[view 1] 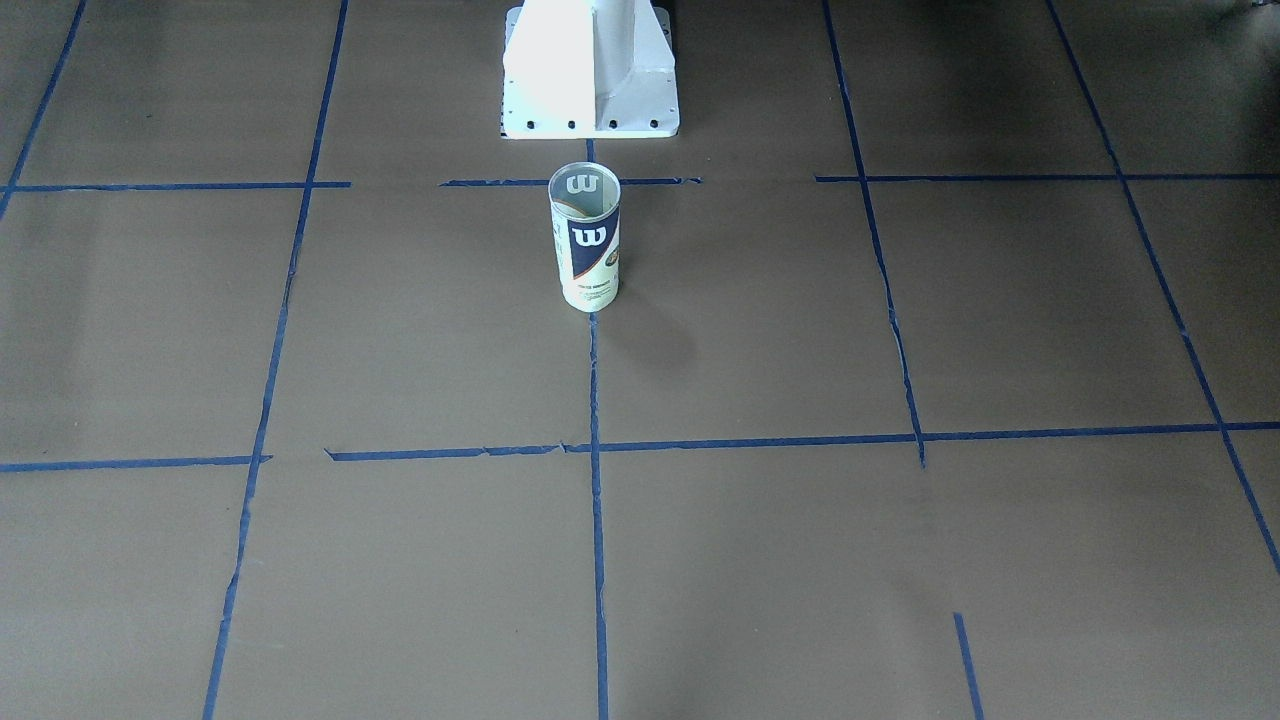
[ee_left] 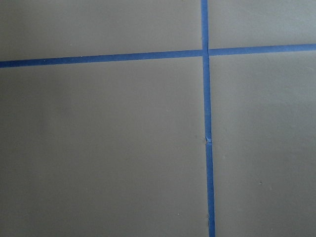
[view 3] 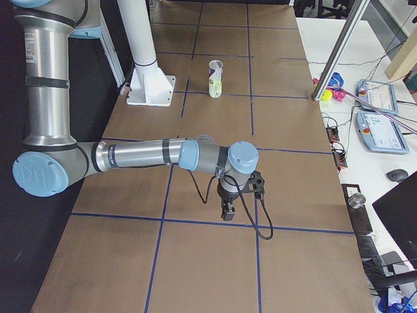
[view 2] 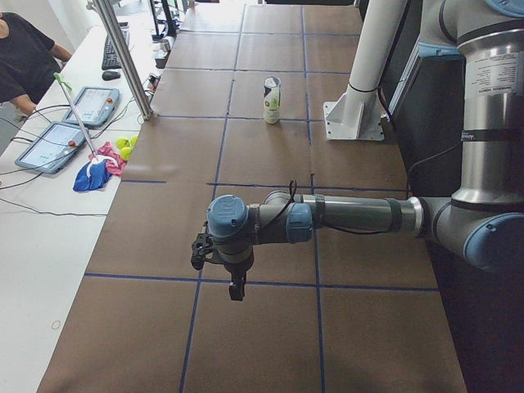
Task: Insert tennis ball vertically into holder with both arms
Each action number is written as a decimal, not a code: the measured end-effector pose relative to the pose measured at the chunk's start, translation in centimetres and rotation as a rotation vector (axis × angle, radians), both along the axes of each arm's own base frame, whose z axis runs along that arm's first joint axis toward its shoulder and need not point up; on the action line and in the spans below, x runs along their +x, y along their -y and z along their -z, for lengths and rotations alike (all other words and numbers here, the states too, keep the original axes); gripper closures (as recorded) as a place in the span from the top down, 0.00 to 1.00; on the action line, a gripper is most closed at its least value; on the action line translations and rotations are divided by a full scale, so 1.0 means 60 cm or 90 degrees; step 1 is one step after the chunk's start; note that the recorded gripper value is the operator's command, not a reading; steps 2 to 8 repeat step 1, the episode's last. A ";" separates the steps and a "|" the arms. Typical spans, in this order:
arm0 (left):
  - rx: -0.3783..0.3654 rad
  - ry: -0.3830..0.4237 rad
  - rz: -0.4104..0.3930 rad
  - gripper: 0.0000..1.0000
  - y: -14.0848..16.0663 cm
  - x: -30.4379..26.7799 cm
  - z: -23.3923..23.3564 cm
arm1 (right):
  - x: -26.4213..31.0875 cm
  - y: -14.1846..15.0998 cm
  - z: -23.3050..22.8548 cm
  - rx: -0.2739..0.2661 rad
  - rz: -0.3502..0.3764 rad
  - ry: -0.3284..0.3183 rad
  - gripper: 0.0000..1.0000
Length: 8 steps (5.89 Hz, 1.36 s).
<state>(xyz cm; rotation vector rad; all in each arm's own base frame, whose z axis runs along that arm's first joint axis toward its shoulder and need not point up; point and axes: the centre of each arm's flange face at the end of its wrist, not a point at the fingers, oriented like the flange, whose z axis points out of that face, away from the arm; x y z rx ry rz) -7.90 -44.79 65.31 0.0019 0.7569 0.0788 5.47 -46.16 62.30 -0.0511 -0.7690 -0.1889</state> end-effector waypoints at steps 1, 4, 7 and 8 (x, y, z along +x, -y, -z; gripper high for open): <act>0.006 0.001 -0.008 1.00 0.001 0.001 0.000 | 0.000 0.000 0.000 0.000 0.000 0.000 1.00; 0.006 0.001 -0.008 1.00 0.001 0.001 0.000 | 0.000 0.000 0.000 0.000 0.000 0.000 1.00; 0.006 0.001 -0.008 1.00 0.001 0.001 0.000 | 0.000 0.000 0.000 0.000 0.000 0.000 1.00; 0.006 0.001 -0.008 1.00 0.001 0.001 0.000 | 0.000 0.000 0.000 0.000 0.000 0.000 1.00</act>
